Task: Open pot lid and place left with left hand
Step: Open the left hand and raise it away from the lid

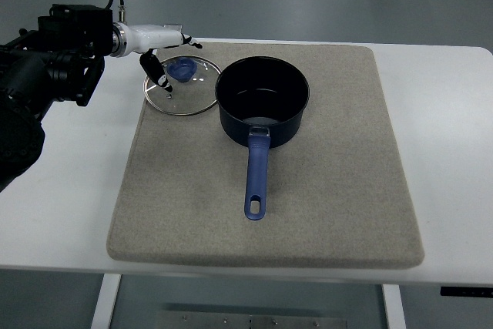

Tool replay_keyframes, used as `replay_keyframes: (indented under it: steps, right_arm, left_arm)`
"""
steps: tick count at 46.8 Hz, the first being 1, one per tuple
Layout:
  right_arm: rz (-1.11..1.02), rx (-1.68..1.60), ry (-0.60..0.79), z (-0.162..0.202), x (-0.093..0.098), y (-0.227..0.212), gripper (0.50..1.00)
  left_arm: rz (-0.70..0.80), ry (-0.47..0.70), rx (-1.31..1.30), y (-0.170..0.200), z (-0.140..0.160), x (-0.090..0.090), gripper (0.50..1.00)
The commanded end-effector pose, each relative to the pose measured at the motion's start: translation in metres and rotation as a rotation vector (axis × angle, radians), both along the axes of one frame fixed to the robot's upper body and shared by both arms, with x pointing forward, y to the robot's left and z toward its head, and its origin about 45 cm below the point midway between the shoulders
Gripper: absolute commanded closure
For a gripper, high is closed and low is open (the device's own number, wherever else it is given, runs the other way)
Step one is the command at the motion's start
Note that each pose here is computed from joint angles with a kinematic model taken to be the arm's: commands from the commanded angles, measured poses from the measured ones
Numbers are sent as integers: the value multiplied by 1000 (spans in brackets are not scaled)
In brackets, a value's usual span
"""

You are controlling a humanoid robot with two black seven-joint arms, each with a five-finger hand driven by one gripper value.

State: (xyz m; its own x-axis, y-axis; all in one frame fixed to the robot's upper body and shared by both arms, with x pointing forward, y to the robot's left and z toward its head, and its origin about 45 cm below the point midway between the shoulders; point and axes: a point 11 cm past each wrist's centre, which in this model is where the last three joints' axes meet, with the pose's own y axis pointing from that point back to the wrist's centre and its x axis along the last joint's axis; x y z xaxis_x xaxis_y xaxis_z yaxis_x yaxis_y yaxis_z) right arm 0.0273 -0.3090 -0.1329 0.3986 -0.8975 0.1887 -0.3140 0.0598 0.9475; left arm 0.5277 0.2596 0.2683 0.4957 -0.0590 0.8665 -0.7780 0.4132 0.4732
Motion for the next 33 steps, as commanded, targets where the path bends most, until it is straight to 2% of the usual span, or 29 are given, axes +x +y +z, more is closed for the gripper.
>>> replay_keyframes:
  steps: [1,11,33]
  right_arm:
    - [-1,0,-1,0,0,0,574]
    - [0,0,-1,0,0,0,574]
    - [-4,3,-3,0,0,0,572]
  left_arm:
    - [27,-25,-93,-1,5,2,510]
    - [102,-40,-300,3,3,1,508]
    - [235,-78,-715,14,26,7,508]
